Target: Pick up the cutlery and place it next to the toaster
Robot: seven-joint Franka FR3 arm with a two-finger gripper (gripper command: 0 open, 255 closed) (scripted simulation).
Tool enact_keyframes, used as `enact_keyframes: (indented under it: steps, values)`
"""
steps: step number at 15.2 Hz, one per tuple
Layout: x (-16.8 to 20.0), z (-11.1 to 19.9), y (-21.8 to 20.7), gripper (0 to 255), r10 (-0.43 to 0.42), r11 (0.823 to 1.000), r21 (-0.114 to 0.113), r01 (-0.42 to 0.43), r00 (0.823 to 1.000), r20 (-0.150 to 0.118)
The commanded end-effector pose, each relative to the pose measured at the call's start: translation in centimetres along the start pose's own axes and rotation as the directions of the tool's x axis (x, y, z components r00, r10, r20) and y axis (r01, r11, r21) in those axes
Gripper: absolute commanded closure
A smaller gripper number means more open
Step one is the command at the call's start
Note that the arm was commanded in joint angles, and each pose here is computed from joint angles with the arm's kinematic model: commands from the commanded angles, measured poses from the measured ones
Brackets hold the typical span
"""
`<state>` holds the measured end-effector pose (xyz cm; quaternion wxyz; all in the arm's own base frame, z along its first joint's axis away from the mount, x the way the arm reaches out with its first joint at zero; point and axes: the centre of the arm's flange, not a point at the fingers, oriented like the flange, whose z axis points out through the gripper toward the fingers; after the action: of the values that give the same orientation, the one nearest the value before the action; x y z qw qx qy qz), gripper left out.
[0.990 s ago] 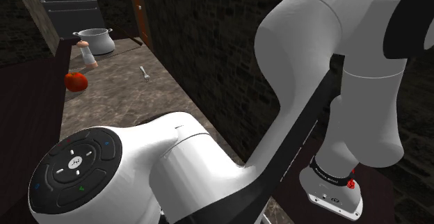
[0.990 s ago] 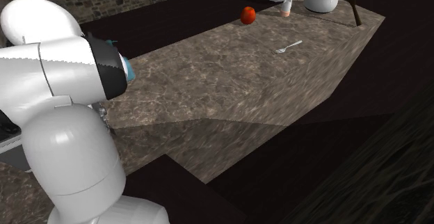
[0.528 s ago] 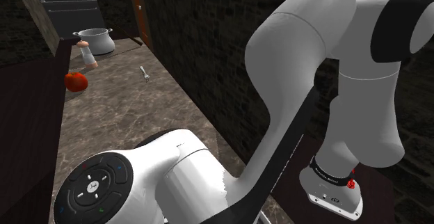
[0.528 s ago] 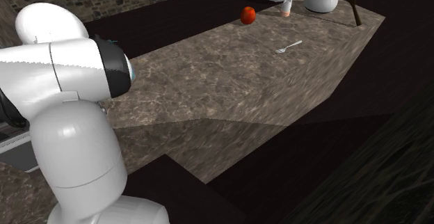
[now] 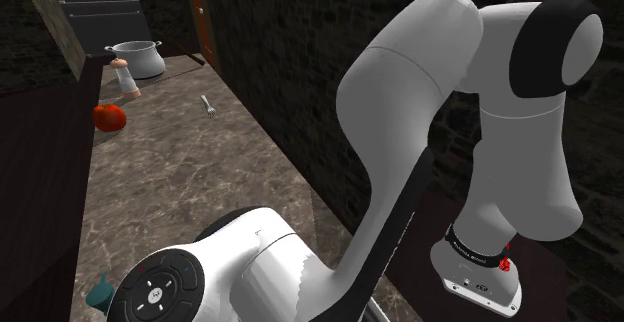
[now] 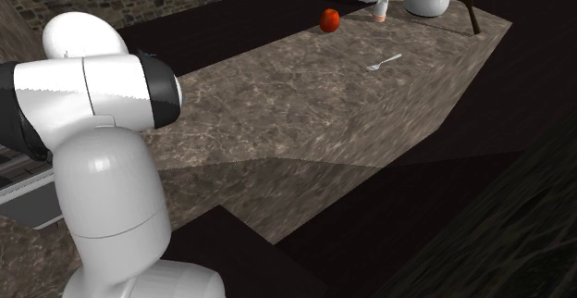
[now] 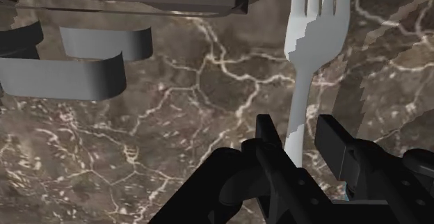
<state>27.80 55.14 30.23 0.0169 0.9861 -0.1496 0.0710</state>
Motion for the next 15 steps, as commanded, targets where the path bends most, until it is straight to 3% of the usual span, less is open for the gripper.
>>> enact_keyframes:
  steps: [1, 8, 9, 14, 15]
  values:
    - [-0.1, 0.5, 0.0, 255, 0.000, 1.000, 0.001, 0.000, 1.000, 0.000]
    - [-0.1, 0.5, 0.0, 255, 0.000, 1.000, 0.001, 0.000, 1.000, 0.000]
    - [-0.1, 0.5, 0.0, 0, 0.000, 1.000, 0.001, 0.000, 1.000, 0.000]
    - [-0.1, 0.5, 0.0, 0, 0.000, 1.000, 0.001, 0.000, 1.000, 0.000]
    - [-0.1, -0.8, 0.0, 0, 0.000, 1.000, 0.001, 0.000, 1.000, 0.000]
